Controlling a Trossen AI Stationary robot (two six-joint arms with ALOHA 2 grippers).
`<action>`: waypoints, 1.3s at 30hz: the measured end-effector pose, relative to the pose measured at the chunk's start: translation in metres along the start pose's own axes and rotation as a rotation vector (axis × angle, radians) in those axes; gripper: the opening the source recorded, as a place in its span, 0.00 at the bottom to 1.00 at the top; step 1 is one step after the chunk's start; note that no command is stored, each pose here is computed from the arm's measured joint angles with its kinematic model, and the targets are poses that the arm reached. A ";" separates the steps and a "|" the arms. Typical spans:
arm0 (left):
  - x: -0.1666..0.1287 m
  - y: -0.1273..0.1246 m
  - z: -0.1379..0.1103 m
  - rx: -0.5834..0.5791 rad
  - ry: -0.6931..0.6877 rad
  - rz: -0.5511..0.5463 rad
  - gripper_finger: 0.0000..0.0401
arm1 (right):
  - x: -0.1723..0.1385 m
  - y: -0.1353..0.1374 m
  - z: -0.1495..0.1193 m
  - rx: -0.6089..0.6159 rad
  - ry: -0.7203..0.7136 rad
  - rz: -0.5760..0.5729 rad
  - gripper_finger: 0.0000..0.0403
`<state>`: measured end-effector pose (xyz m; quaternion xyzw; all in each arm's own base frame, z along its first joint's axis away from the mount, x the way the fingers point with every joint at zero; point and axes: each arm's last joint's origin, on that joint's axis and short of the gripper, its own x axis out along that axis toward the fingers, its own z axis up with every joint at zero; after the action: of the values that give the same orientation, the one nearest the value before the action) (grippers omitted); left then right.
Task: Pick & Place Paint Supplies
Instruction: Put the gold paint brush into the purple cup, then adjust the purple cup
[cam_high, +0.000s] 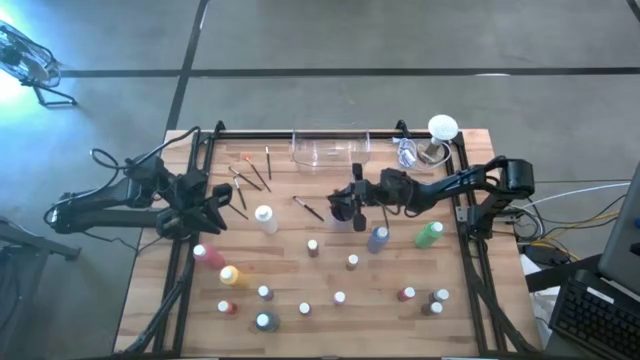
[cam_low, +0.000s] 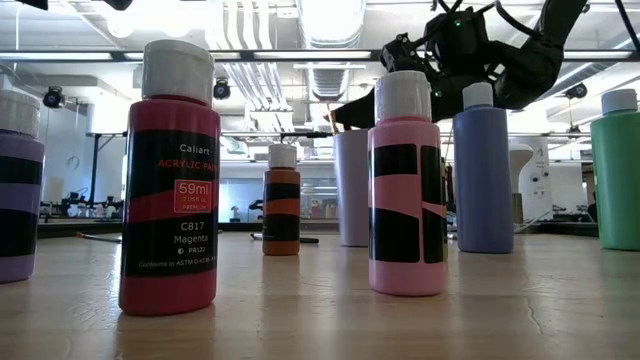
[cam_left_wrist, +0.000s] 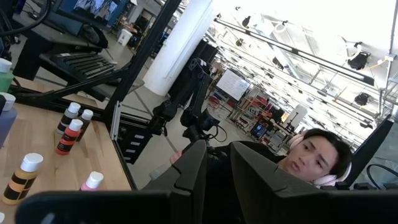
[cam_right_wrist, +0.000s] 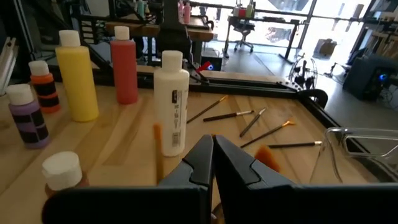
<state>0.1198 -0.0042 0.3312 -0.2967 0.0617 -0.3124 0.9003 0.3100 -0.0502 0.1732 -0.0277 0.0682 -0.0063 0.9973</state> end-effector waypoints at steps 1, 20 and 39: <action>0.000 0.000 0.000 0.000 0.000 0.000 0.20 | 0.000 0.000 0.000 0.001 0.003 0.000 0.02; 0.000 0.000 0.000 0.000 0.000 0.000 0.20 | -0.002 0.000 0.004 0.027 -0.011 0.004 0.03; 0.000 0.000 0.000 0.000 0.000 0.000 0.20 | -0.015 0.000 0.048 0.082 0.013 0.087 0.36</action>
<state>0.1199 -0.0042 0.3312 -0.2968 0.0617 -0.3124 0.9003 0.3019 -0.0469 0.2228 0.0161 0.0753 0.0339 0.9965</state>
